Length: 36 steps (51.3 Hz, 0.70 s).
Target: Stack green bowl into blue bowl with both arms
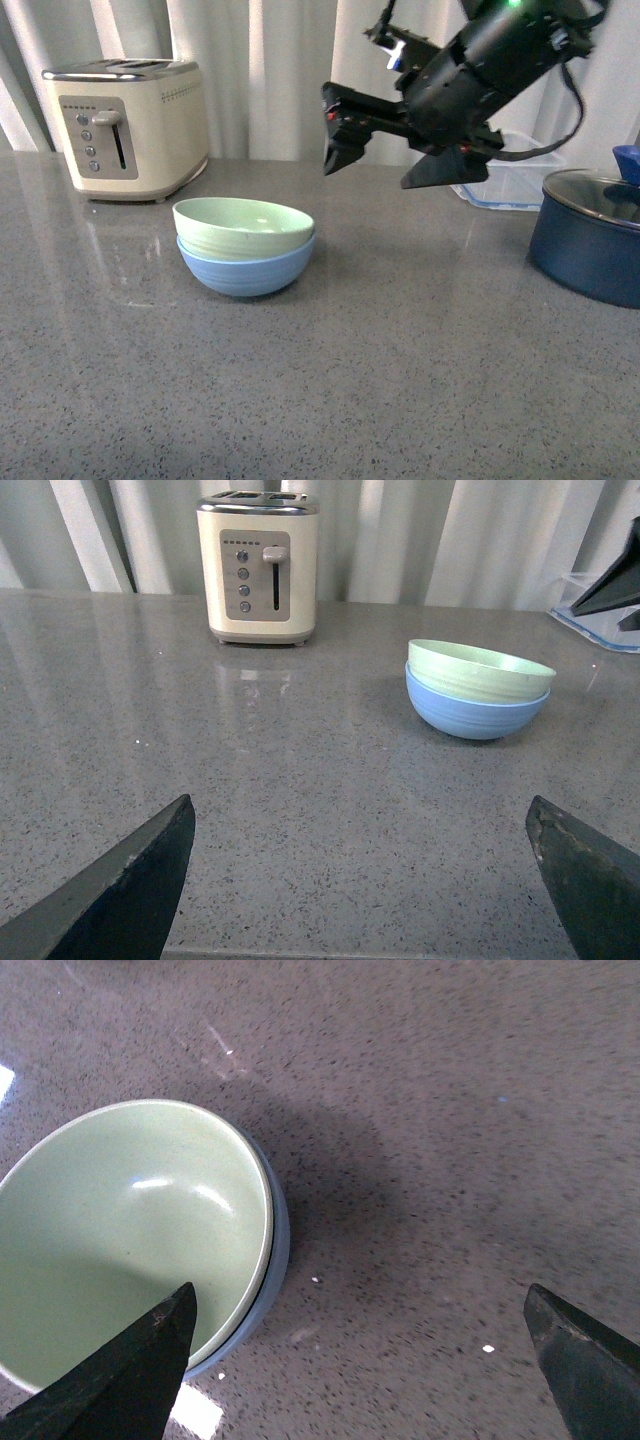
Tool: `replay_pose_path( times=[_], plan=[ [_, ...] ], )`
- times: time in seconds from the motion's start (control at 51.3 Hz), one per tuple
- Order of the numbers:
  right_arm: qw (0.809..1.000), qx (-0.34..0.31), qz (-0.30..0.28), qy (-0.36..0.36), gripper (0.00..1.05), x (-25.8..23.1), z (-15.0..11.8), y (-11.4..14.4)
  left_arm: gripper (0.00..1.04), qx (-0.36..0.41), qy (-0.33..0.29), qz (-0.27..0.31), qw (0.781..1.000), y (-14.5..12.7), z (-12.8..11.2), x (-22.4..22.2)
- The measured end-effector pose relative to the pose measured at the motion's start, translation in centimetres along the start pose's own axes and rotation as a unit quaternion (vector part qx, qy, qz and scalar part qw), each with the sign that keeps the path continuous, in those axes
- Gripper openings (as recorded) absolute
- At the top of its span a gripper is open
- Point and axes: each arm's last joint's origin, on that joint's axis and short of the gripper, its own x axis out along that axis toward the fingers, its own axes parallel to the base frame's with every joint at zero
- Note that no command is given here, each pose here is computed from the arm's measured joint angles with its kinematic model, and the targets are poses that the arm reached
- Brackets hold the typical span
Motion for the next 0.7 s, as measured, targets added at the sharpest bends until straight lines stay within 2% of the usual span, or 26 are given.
replay_pose_path(
  times=[0.234, 0.371, 0.644, 0.702],
  plan=[
    [0.997, 0.037, -0.042, -0.045, 0.95, -7.1, -1.8, -4.0, 0.98, 0.0, 0.0, 0.0, 1.0, 0.0, 0.0, 0.0],
    [0.992, 0.066, -0.079, -0.073, 0.95, -12.7, -5.4, -6.0, 0.98, 0.0, 0.0, 0.0, 1.0, 0.0, 0.0, 0.0],
    [0.985, 0.08, -0.124, -0.085, 0.95, -18.7, -13.3, -5.2, 0.98, 0.0, 0.0, 0.0, 1.0, 0.0, 0.0, 0.0],
    [0.985, 0.078, -0.128, -0.091, 0.95, -19.4, -14.0, -4.9, 0.98, 0.0, 0.0, 0.0, 1.0, 0.0, 0.0, 0.0]
  ],
)
